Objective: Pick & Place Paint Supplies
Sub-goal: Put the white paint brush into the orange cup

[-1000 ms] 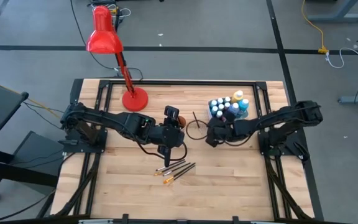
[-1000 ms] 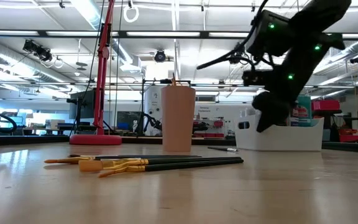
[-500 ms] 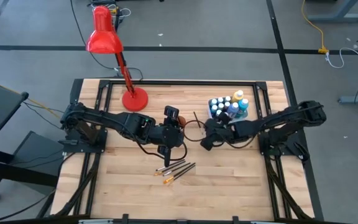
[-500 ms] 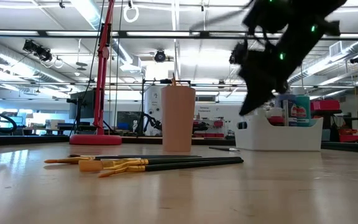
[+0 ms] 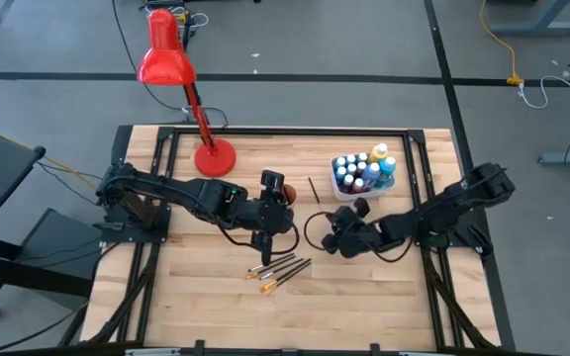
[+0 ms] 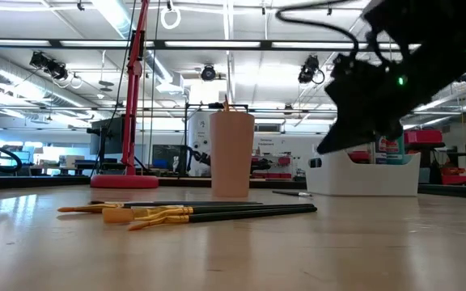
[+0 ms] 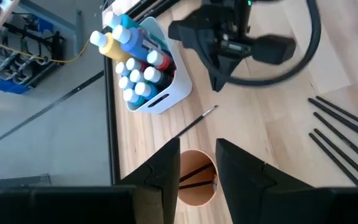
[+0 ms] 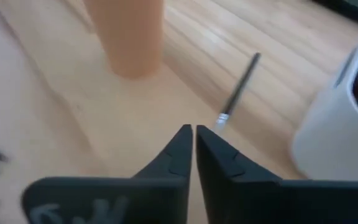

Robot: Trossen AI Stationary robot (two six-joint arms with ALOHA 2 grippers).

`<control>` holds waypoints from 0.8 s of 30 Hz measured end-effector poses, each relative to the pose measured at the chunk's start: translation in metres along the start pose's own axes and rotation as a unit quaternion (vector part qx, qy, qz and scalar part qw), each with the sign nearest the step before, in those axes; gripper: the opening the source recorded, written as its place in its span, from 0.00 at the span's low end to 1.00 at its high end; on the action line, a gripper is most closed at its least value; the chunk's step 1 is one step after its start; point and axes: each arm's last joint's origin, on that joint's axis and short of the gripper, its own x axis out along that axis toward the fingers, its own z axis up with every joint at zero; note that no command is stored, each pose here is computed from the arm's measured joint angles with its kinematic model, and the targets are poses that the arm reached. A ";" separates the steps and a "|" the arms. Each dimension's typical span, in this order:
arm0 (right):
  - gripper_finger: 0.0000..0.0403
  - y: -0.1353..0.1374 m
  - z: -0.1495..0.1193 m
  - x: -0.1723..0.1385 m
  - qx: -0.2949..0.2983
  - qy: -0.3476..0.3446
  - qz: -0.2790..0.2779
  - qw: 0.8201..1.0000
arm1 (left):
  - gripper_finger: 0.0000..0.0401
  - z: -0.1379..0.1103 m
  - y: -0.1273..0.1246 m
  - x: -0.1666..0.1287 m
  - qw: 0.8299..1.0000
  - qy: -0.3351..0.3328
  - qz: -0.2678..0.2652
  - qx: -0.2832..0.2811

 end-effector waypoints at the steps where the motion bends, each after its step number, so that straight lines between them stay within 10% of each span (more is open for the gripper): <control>1: 0.08 -0.002 -0.003 0.003 -0.006 -0.002 -0.007 1.000 | 0.28 0.000 0.000 0.000 1.000 0.000 0.000 -0.002; 13: 0.42 -0.004 -0.020 0.030 -0.020 -0.014 -0.015 1.000 | 0.28 0.000 0.001 0.000 1.000 0.002 0.001 0.015; 24: 0.39 -0.006 -0.043 0.061 -0.023 -0.013 -0.046 0.999 | 0.28 -0.004 0.010 0.005 1.000 0.012 0.016 0.007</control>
